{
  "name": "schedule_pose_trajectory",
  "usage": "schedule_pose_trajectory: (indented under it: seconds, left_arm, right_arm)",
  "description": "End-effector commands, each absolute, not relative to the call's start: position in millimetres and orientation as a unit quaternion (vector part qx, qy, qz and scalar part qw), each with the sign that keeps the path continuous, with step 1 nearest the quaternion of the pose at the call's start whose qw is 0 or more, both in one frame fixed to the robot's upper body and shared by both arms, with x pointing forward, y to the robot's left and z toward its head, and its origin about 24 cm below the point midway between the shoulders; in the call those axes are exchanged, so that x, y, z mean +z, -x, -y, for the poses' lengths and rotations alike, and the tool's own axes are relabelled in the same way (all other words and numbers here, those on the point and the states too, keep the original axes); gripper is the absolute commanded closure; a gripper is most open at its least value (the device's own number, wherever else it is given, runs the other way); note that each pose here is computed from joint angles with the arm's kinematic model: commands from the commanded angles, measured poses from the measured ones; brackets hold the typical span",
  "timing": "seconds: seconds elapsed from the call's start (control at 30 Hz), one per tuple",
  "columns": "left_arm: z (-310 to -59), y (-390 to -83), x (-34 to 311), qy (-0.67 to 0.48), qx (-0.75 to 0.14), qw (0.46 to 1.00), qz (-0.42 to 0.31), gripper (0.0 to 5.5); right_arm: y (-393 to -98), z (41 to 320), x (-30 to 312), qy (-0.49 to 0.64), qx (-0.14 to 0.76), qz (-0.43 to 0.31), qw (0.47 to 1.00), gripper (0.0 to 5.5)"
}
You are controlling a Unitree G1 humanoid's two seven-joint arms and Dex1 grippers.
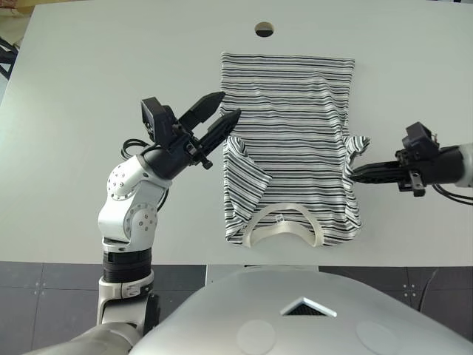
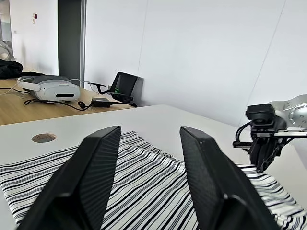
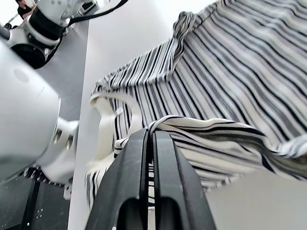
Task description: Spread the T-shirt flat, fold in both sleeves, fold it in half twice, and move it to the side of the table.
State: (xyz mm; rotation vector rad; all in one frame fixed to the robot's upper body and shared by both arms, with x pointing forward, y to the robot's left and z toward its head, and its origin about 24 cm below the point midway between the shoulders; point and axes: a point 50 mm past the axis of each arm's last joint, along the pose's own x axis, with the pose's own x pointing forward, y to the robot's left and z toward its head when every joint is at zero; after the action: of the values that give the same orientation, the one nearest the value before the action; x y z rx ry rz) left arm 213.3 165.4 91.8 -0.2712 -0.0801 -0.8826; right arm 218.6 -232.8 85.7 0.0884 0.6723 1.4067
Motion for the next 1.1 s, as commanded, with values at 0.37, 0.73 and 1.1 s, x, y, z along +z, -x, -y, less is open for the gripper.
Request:
schedule_pose_trajectory:
  seconds: [0.37, 0.73, 1.1]
  left_arm:
    - [-166, -212, 96, 0.134, -0.424, 0.895, 0.038, 3.20]
    - [-190, -186, 79, -0.092, -0.418, 0.904, 0.016, 3.20]
    - [-244, -98, 34, -0.525, -0.629, 0.573, -0.022, 1.67]
  right_arm:
    - [-228, 200, 58, -0.067, 0.631, -0.293, 0.715, 5.05]
    - [-203, 237, 65, 0.036, 0.629, -0.203, 0.750, 4.89]
    - [-157, 277, 50, 0.321, 0.669, -0.161, 0.650, 3.63]
